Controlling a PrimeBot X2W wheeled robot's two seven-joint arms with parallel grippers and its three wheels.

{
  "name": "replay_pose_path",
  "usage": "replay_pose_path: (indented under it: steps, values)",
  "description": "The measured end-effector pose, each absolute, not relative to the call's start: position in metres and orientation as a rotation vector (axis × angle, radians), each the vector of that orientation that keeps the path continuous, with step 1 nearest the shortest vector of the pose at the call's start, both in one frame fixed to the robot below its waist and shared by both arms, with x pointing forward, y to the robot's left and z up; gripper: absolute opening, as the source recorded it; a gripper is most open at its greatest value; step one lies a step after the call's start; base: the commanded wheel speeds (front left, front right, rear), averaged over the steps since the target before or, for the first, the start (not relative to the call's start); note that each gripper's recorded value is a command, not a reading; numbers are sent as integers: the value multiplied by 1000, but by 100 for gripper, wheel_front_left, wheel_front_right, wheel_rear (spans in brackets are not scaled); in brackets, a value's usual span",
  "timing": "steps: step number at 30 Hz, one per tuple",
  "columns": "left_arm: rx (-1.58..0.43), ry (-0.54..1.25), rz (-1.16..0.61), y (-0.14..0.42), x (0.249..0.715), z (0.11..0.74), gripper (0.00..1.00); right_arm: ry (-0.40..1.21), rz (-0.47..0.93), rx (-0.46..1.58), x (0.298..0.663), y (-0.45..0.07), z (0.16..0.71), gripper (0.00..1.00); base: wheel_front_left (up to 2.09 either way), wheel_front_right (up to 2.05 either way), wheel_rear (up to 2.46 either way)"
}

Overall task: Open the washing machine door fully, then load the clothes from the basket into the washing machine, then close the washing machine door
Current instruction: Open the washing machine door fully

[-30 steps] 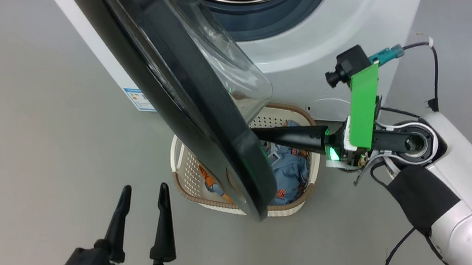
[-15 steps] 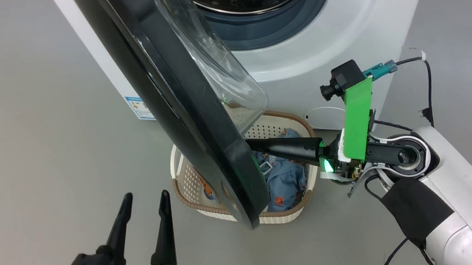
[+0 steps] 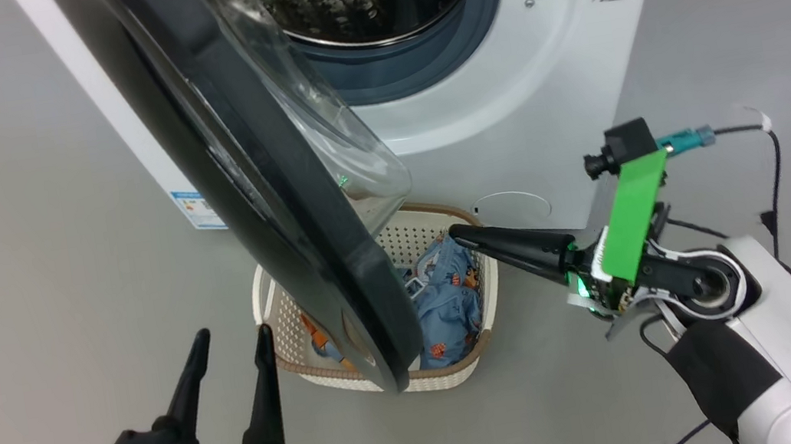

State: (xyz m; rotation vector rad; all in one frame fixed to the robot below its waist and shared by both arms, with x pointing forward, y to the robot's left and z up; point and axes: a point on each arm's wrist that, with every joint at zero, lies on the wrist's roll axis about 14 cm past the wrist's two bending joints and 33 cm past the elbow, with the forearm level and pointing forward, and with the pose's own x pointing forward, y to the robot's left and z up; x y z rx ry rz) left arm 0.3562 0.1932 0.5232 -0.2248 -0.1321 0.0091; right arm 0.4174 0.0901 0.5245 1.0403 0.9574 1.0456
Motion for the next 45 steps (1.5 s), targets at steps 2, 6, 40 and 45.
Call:
replay_pose_path:
  steps: [2,6,40,45]
  values:
    - [-227,-130,9,193,355,522,100,946,1008,1049,418,81,519,100,0,0,0]
    - [-228,-108,11,192,350,514,100,914,931,1028,417,61,507,100,0,0,0]
    - [-236,-83,-60,170,353,506,100,579,321,854,387,-122,436,100,0,0,0]
    - [-236,-84,-66,169,353,506,100,503,281,789,388,-135,436,100,0,0,0]
